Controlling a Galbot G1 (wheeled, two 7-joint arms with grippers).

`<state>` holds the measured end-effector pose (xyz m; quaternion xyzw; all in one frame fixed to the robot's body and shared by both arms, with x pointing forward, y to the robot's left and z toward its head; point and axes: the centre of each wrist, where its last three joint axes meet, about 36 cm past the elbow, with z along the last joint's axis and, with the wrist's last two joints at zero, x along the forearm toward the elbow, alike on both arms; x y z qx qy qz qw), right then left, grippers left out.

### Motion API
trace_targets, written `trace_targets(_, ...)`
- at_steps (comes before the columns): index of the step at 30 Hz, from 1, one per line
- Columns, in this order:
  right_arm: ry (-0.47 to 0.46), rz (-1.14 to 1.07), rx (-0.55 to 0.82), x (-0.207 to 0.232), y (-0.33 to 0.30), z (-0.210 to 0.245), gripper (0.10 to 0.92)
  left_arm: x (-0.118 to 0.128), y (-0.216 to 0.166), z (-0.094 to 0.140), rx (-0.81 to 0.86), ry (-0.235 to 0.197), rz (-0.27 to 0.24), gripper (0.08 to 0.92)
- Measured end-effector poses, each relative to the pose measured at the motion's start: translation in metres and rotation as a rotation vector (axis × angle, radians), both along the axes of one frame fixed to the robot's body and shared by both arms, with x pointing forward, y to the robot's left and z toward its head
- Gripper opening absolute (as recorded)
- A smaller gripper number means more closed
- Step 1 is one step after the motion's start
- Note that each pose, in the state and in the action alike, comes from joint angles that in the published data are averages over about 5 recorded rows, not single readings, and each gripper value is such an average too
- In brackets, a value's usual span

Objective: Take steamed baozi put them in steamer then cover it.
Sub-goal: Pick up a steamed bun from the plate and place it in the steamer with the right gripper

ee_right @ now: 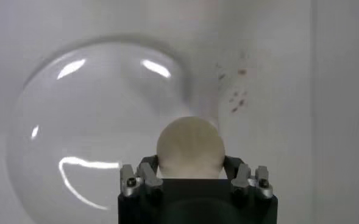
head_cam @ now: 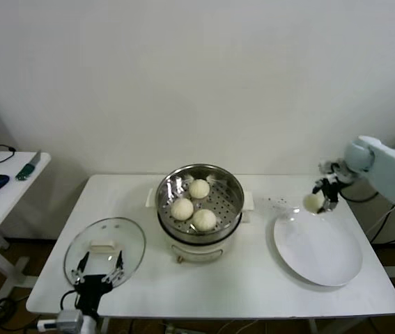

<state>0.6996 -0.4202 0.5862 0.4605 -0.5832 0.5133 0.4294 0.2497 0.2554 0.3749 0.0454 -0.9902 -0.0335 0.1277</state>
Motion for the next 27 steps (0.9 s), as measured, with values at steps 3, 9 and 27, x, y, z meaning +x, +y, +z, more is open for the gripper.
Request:
trace_targets(3,-0.034,0.016,0.042,0.013,0.029,0.034,0.698,0.000,-0.002,0.002,-0.002,-0.003,-0.007,0.823)
trace_targets(9,-0.076,0.055,0.116,0.028,0.093,0.091,0.698,-0.001,-0.006,0.007,-0.012,0.002,-0.019,0.823)
trace_targets(27,0.003,0.163,0.119,0.024,0.251,0.100,0.704,-0.004,-0.007,0.013,-0.013,0.006,-0.051,0.823)
